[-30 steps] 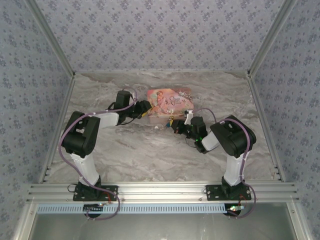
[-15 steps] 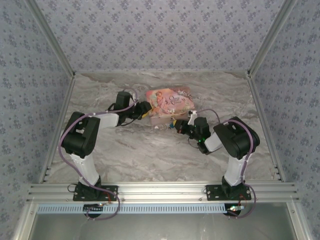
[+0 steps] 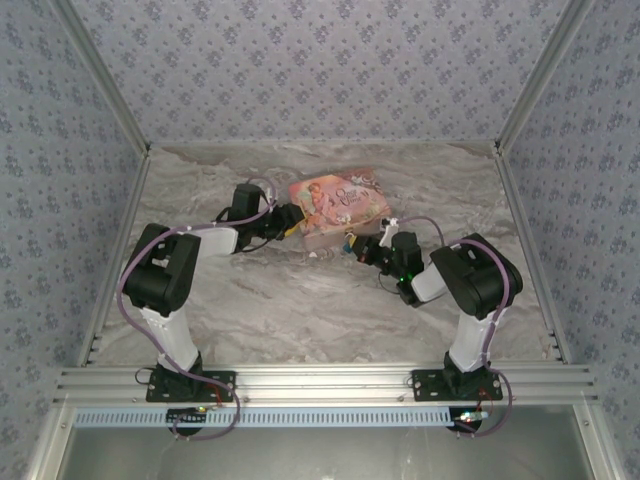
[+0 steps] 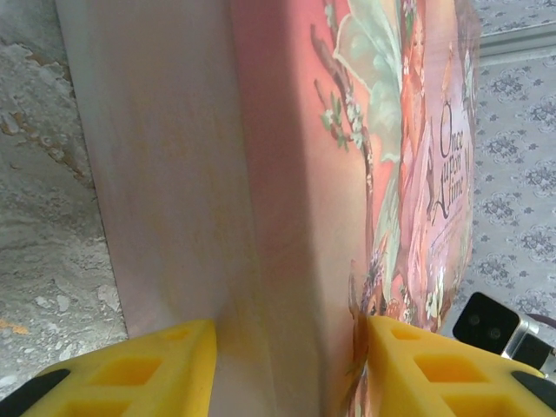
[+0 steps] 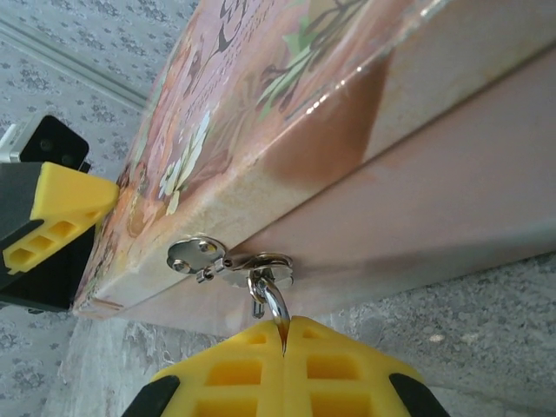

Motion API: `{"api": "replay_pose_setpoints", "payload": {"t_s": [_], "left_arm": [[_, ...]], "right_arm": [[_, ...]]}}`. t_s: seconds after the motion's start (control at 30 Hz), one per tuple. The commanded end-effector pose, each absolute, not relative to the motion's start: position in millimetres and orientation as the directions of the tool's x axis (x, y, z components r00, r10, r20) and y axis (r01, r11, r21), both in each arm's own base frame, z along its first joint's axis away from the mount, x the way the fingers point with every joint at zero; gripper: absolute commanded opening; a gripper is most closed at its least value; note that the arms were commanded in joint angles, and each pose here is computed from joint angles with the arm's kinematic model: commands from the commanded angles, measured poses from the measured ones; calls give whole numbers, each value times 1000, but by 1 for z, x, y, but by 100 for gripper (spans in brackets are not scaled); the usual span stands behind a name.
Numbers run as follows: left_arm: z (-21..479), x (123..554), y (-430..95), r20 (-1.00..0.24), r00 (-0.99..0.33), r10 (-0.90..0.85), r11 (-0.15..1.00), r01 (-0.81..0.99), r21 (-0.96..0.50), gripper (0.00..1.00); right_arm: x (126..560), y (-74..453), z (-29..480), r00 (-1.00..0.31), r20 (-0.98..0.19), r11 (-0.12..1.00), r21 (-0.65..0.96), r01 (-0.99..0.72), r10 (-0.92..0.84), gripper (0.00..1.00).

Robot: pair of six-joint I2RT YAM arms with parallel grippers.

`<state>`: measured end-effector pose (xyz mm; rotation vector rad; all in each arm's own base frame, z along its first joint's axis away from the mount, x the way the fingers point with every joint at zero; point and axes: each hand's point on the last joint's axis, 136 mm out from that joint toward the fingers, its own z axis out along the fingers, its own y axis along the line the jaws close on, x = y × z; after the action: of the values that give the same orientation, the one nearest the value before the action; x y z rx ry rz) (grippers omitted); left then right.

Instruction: Unlock the padlock with the key

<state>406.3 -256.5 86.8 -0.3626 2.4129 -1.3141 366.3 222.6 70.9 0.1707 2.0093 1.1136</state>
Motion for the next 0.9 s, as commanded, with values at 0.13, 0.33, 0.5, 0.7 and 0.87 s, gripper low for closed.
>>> {"api": "replay_pose_setpoints", "payload": {"t_s": [0.13,0.33,0.5,0.7,0.87], "left_arm": [[58,385,-246,-126,-915,-383,588,-136,-797,46],[57,385,-245,-125,-915,-383,591,-139,-795,47],[53,384,-244,-120,-915,-386,596,-147,-790,47],[50,382,-243,-119,-915,-385,598,-149,-787,47],[52,381,-244,-116,-915,-387,595,-152,-790,47]], "right_arm": [[394,209,122,-526,-613,556,780,-286,590,0],[398,203,114,-528,-579,546,803,-238,621,0],[399,197,107,-523,-564,550,811,-202,639,0],[402,189,101,-516,-532,538,828,-155,671,0],[402,201,100,-544,-524,523,834,-174,655,0]]}}
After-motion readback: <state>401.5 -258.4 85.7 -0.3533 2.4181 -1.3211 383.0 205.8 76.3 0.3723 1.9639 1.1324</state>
